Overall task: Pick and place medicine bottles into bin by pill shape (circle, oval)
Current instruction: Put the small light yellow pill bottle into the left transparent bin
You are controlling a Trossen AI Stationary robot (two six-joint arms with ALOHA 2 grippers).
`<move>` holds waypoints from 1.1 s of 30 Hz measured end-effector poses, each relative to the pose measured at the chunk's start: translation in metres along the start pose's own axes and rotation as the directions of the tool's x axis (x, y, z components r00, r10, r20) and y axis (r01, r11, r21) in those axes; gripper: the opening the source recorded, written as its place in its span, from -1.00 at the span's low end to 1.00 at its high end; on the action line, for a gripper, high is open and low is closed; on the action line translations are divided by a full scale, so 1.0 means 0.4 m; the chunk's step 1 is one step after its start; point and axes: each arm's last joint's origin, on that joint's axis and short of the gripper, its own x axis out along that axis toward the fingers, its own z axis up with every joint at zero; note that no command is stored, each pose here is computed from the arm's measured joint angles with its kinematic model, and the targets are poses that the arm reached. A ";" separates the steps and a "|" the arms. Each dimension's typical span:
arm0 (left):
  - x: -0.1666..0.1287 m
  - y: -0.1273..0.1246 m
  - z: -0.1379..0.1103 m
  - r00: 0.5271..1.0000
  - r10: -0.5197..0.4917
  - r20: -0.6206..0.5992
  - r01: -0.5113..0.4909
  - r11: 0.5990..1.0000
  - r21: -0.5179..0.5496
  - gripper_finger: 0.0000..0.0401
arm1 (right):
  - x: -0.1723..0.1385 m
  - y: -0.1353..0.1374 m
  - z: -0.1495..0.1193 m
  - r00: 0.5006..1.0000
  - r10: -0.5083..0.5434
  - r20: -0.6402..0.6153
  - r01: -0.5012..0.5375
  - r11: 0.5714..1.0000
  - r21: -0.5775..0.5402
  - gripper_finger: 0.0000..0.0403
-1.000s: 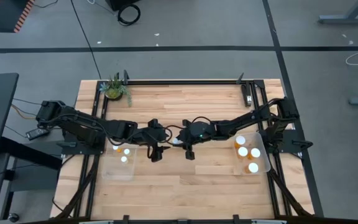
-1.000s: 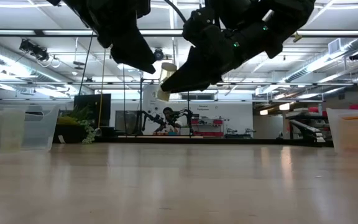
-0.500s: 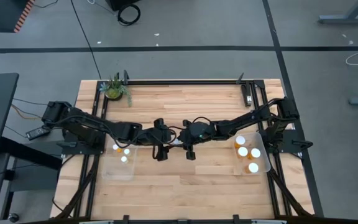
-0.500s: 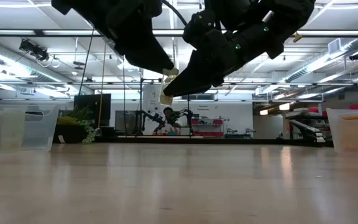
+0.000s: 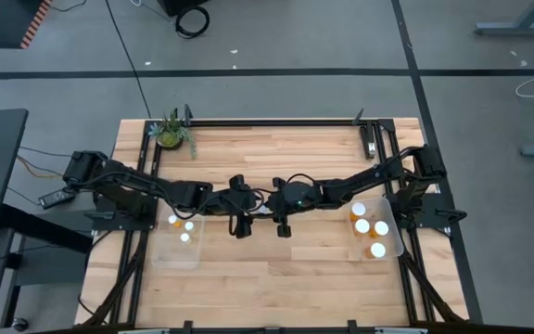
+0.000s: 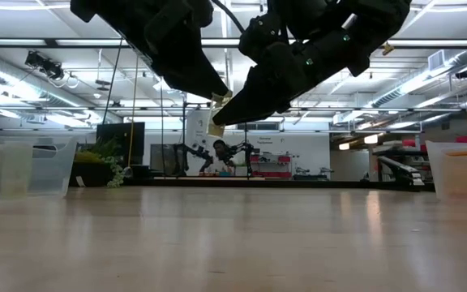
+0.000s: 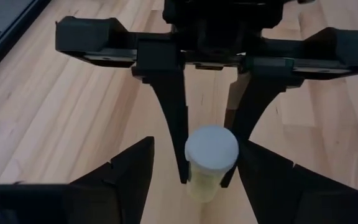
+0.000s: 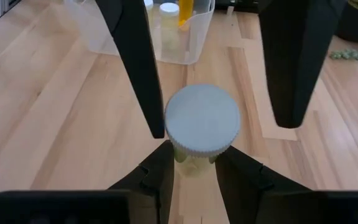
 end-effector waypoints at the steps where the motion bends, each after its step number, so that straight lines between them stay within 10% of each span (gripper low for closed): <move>1: 0.000 0.000 0.000 1.000 0.000 0.000 0.000 1.000 0.000 0.15 | 0.000 0.000 0.000 1.000 -0.001 0.000 0.001 1.000 0.000 -0.42; 33: -0.001 -0.002 -0.001 1.000 -0.009 -0.003 0.009 1.000 0.004 -0.32 | 0.000 0.000 0.009 0.999 -0.001 0.037 0.001 1.000 0.001 -0.39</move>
